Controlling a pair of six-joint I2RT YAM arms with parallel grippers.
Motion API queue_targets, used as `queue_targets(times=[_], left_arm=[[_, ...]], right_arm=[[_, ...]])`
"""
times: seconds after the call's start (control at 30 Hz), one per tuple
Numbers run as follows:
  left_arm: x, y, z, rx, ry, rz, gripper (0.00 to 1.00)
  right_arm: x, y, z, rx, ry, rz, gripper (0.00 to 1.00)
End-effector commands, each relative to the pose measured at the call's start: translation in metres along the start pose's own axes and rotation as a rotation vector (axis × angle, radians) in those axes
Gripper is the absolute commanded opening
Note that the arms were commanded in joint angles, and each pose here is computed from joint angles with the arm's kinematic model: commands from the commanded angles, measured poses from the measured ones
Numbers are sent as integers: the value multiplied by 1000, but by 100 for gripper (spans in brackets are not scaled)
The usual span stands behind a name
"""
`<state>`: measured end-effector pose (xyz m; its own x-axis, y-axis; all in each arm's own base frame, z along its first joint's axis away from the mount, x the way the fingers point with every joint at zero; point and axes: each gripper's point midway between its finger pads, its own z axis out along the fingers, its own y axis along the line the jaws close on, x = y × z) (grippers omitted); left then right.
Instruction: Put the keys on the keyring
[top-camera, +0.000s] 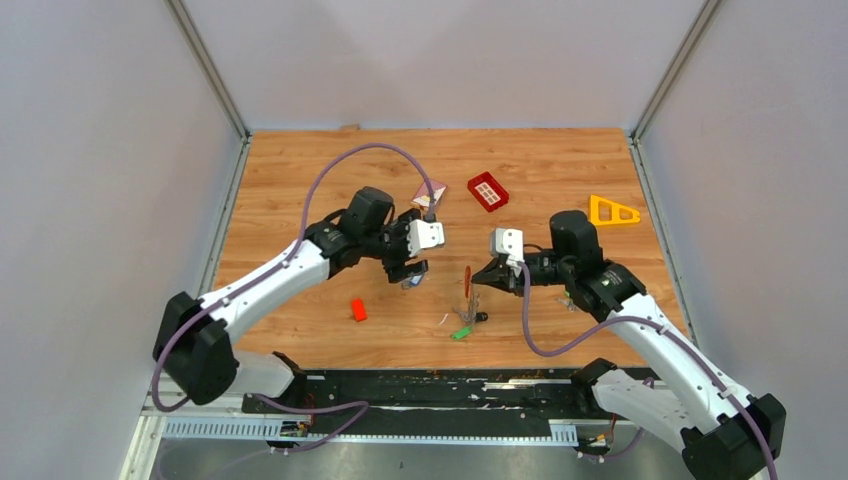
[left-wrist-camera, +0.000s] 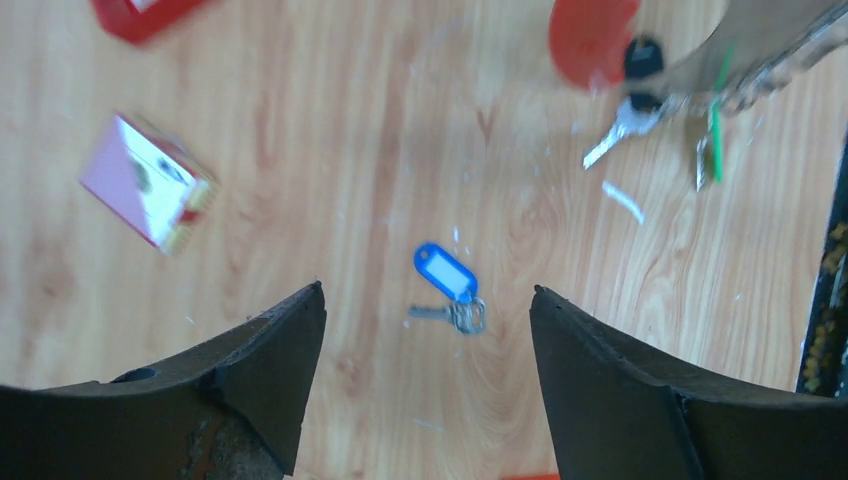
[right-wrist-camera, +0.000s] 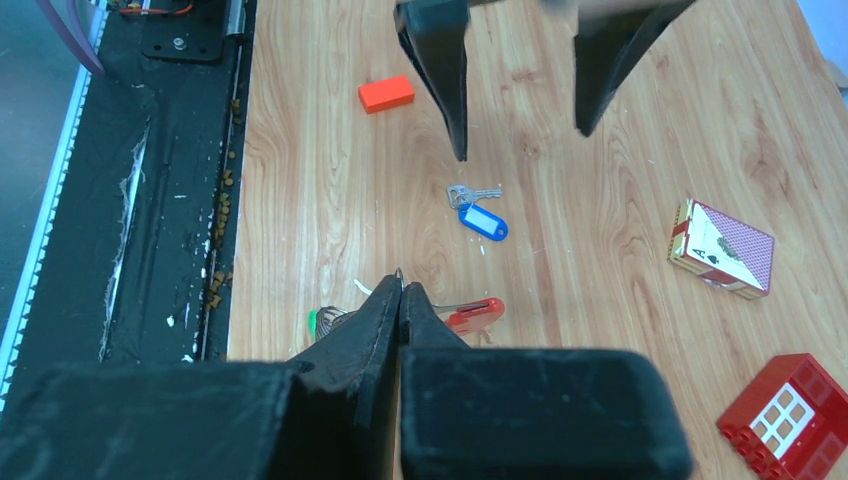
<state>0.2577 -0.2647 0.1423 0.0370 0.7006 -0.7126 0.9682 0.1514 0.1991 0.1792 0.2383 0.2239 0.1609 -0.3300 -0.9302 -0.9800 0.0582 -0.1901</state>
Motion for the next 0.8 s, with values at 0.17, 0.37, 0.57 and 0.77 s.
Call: queue_targets(times=[0.17, 0.37, 0.57, 0.77], left_arm=[[-112, -34, -35, 125, -566, 123, 76], [-129, -48, -37, 164, -629, 139, 68], [-133, -63, -30, 229, -633, 137, 59], [-134, -69, -26, 259, -623, 142, 47]], right_arm=[[-38, -7, 4, -29, -134, -7, 0], [-39, -11, 5, -21, -146, 17, 0], [-37, -16, 6, -4, -144, 30, 0], [-37, -18, 6, 4, -147, 33, 0]])
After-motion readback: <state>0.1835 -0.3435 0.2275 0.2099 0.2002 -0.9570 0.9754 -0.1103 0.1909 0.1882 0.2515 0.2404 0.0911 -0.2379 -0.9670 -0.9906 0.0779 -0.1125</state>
